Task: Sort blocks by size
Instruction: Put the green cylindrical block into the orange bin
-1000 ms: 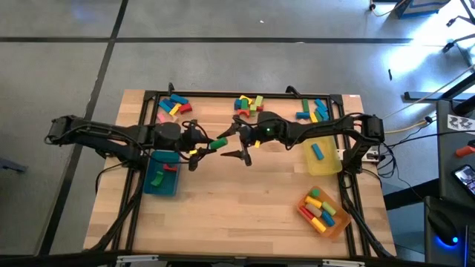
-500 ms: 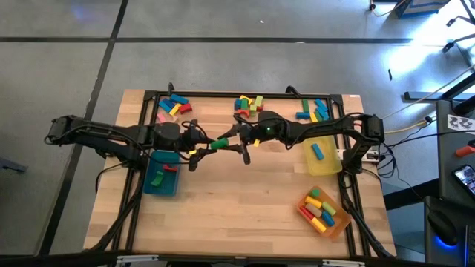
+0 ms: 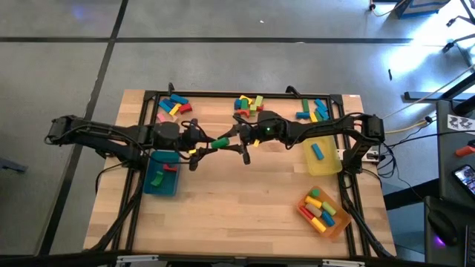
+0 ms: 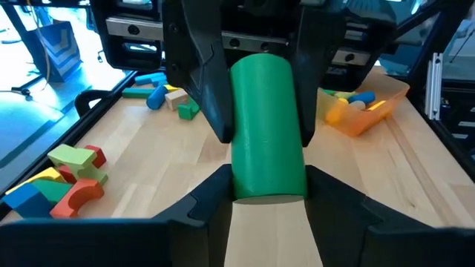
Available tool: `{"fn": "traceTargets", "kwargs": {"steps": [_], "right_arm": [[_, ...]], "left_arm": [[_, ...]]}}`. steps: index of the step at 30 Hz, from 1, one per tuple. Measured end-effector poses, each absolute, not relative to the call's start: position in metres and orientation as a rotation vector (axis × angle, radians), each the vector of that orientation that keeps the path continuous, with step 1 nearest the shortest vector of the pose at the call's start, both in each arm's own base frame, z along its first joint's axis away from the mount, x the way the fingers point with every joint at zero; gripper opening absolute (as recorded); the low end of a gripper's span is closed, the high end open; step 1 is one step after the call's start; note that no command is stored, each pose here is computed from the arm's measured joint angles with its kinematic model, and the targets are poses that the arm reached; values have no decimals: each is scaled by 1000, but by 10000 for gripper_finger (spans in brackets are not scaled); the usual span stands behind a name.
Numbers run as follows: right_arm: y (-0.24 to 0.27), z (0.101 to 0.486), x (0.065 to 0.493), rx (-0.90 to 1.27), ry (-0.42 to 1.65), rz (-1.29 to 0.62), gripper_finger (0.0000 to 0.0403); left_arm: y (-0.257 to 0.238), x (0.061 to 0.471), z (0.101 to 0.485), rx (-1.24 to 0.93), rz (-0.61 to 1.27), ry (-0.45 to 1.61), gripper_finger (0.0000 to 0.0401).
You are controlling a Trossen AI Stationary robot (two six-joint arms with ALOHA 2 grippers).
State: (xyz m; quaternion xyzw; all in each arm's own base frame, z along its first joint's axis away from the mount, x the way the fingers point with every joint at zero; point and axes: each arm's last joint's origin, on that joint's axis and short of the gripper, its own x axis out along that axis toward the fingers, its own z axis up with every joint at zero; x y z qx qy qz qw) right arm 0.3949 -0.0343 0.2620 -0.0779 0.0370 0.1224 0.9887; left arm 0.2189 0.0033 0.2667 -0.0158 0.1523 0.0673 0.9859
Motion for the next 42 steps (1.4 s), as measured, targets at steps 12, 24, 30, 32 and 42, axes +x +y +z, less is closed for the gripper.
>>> {"fn": "traceTargets", "kwargs": {"steps": [12,24,30,32,42], "right_arm": [[-34,259,393,-154,117,252,162],[-34,278,383,-183,271,211,159],[-35,284,375,-194,414,166,149],[-35,290,370,-186,488,147,142],[-17,311,350,-46,767,108,160]], "left_arm": [[4,212,262,-26,142,383,214],[4,197,253,-34,164,529,210],[8,195,235,-13,222,589,210],[10,195,230,-12,233,581,210],[20,199,218,73,257,433,210]]}}
